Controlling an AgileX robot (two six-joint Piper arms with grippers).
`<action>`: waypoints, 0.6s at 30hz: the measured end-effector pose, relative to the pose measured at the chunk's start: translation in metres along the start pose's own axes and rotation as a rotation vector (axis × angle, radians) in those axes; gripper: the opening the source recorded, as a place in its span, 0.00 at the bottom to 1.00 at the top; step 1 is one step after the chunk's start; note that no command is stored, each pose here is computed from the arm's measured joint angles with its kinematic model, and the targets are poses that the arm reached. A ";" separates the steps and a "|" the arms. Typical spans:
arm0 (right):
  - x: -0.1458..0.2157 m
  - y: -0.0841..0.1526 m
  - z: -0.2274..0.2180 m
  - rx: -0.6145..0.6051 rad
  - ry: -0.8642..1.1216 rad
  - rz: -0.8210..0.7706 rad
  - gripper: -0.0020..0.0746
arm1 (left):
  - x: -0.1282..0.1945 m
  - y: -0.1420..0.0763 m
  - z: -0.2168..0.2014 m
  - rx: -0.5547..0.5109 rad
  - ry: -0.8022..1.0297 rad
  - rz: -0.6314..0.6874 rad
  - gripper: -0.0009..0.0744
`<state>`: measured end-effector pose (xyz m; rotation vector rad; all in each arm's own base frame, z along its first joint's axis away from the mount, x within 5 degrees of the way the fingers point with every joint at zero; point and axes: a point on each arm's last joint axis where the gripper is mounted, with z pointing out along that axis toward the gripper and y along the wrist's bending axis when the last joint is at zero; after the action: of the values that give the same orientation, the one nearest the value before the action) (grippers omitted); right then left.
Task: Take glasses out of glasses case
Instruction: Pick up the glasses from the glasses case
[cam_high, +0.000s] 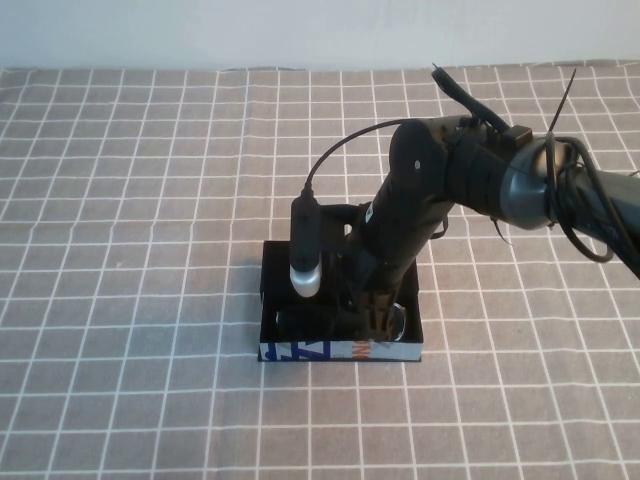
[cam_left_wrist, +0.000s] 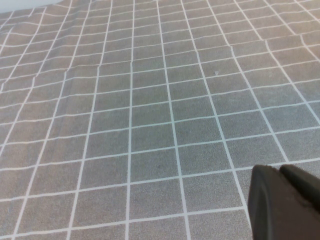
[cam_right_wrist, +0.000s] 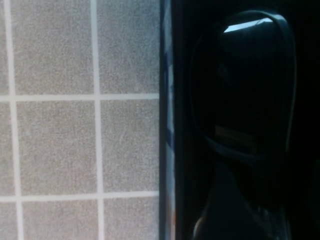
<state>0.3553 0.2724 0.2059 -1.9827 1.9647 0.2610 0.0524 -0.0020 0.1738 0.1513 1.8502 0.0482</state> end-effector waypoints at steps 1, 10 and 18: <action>0.000 0.000 0.000 0.000 0.000 0.000 0.44 | 0.000 0.000 0.000 0.000 0.000 0.000 0.01; 0.003 -0.001 0.013 -0.016 0.013 0.003 0.44 | 0.000 0.000 0.000 0.000 0.000 0.000 0.01; 0.004 -0.001 0.013 -0.023 0.017 0.004 0.24 | 0.000 0.000 0.000 0.000 0.000 0.000 0.01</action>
<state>0.3573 0.2738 0.1923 -2.0024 1.9848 0.2700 0.0524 -0.0020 0.1738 0.1513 1.8502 0.0482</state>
